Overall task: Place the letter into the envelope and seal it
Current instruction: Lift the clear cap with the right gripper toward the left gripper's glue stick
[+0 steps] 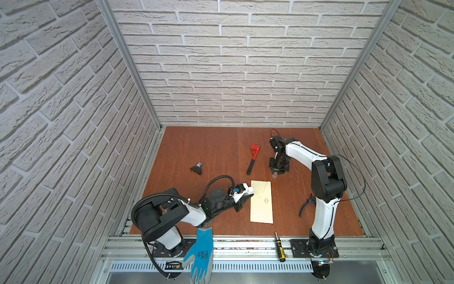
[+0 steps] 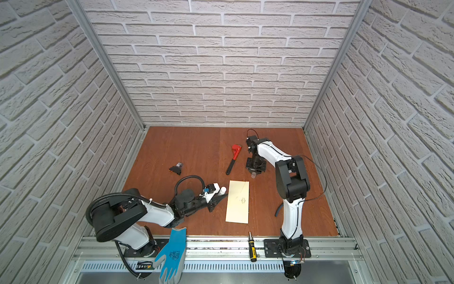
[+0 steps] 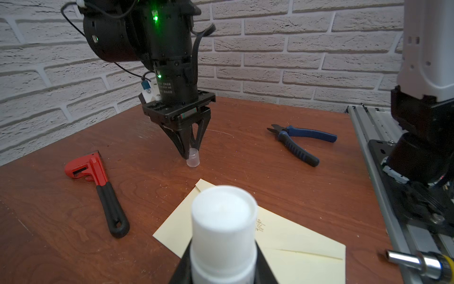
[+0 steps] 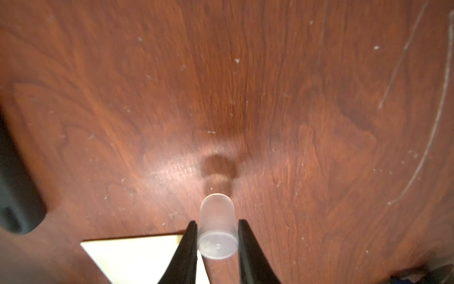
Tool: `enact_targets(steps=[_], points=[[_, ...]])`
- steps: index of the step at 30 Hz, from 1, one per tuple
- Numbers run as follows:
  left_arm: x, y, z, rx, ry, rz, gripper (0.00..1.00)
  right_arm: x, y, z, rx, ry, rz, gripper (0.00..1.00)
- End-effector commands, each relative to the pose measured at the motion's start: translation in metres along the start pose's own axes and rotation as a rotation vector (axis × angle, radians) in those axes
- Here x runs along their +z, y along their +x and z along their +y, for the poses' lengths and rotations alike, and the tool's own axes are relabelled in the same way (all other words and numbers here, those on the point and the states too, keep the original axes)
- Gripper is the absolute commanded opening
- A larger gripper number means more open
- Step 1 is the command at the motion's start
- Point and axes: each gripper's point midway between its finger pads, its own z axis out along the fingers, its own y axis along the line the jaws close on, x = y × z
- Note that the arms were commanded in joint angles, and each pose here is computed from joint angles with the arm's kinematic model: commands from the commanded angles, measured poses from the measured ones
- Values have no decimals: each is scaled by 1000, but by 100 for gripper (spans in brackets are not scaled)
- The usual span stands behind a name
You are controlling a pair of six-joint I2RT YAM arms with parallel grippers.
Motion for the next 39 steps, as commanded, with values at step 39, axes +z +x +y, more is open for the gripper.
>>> enact_targets(steps=[39], points=[[-41, -20, -3, 51, -172, 110, 0, -183, 227, 77, -485, -657, -146, 24]])
